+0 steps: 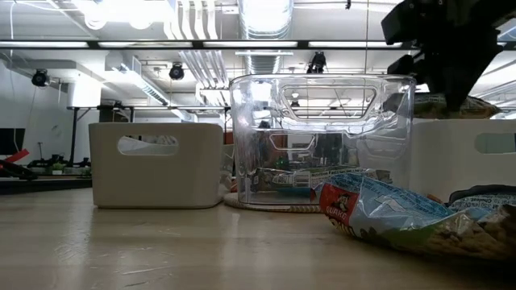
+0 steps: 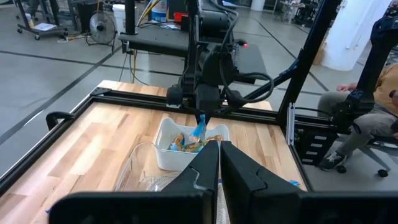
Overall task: Pick and place Granola Bars by type
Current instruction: Put the right yellow granola bar into the white bin, then put the yellow granola bar into the white bin
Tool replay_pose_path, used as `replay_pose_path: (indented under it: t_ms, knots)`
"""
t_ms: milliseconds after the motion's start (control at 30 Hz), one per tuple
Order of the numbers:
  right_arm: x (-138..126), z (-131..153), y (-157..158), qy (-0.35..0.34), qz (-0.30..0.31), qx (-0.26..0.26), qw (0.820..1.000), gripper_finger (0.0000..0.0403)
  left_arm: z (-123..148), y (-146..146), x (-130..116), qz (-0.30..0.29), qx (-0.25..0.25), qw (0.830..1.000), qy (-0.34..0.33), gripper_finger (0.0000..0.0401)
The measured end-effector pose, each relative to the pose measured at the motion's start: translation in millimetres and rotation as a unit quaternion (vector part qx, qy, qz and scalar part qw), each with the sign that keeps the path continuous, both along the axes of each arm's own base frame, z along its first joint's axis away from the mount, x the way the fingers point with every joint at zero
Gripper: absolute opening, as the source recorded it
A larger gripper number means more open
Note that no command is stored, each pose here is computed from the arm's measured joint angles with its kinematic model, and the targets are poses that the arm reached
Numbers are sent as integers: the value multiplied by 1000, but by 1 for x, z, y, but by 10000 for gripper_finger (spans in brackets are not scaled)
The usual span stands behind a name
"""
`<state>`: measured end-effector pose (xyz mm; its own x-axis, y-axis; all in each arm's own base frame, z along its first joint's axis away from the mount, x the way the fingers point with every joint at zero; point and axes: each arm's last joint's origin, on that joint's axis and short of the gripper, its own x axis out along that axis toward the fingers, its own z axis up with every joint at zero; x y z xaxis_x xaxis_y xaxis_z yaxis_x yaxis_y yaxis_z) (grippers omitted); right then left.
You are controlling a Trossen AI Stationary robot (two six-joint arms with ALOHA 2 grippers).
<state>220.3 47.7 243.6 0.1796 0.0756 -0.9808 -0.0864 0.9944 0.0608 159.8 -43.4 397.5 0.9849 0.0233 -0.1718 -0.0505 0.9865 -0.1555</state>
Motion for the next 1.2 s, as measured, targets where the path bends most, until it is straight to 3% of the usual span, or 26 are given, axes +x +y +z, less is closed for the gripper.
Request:
replay_pose_path:
  t_ms: [567,933,1200]
  knots:
    - [2,1,0,-11,1,1,1000,57,0,0,0,0,0,1000,-1,0]
    - [2,1,0,-9,-18,3,1000,125,0,0,0,0,0,1000,-1,0]
    - [2,1,1,-7,-28,5,1000,141,0,0,0,0,0,1000,-1,0]
